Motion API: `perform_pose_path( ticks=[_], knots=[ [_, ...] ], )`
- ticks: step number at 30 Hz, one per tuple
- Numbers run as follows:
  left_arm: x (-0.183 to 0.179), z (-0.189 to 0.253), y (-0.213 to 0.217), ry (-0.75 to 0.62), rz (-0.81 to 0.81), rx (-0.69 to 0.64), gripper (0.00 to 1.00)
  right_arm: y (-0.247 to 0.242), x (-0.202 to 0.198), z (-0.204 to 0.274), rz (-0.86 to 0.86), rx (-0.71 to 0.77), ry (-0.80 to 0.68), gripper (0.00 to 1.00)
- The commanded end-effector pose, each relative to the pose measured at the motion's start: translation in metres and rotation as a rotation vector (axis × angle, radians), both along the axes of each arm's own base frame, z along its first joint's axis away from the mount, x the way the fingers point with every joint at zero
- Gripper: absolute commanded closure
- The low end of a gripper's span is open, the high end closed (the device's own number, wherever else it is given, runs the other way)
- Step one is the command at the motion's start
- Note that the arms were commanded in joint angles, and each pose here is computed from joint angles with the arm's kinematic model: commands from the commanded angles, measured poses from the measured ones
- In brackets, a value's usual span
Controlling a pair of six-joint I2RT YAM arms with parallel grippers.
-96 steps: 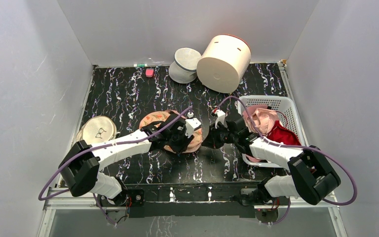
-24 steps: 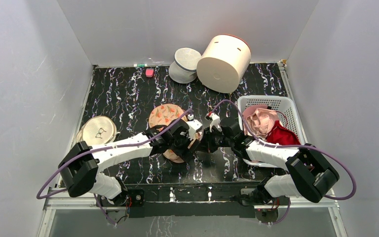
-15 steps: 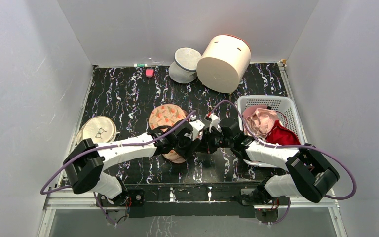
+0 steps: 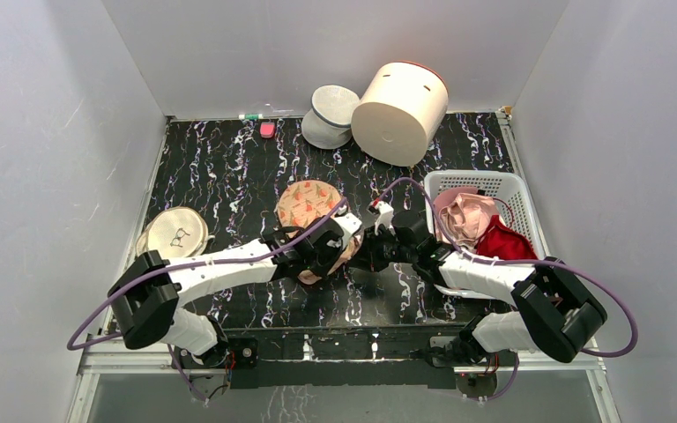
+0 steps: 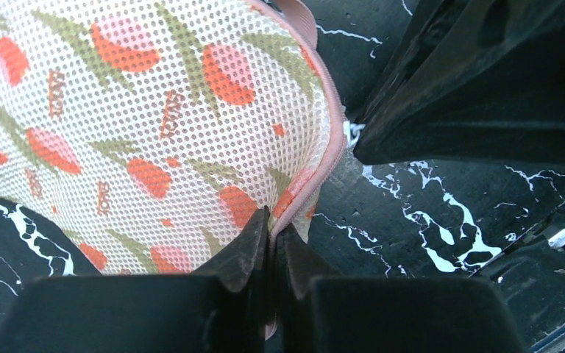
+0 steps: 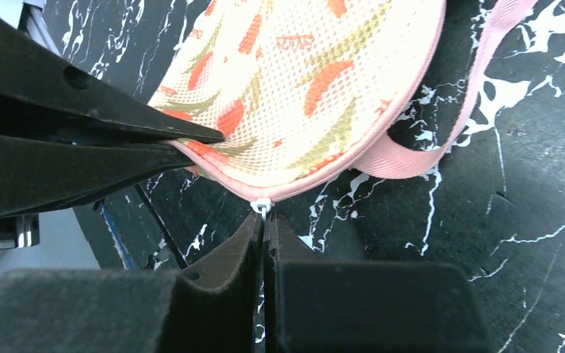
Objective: Unzip the laundry bag and remove the bra
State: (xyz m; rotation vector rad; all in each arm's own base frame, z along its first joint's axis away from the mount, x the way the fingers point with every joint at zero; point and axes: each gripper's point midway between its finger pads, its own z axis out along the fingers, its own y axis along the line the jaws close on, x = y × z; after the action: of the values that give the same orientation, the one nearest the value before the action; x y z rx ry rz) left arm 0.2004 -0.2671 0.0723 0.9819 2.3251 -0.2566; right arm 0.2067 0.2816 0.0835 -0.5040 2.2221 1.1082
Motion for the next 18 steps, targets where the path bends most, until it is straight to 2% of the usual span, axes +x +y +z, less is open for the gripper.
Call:
perform_pose_path(
  ticks=[1,12,17,18],
  knots=[
    [0.0,0.0,0.031,-0.033,0.061,0.077,1.0,-0.007,0.021,0.014,-0.069,-0.005,-0.065,1.0],
    [-0.002,0.004,0.053,-0.065,0.128,0.101,1.0,-0.03,0.05,0.011,-0.139,-0.109,-0.101,1.0],
    [-0.003,0.007,0.048,-0.059,0.113,0.079,1.0,-0.018,0.039,0.017,-0.054,-0.049,-0.086,1.0],
    [-0.004,0.007,0.045,-0.052,0.099,0.069,0.95,-0.015,0.035,0.02,-0.037,-0.025,-0.082,1.0]
  ],
)
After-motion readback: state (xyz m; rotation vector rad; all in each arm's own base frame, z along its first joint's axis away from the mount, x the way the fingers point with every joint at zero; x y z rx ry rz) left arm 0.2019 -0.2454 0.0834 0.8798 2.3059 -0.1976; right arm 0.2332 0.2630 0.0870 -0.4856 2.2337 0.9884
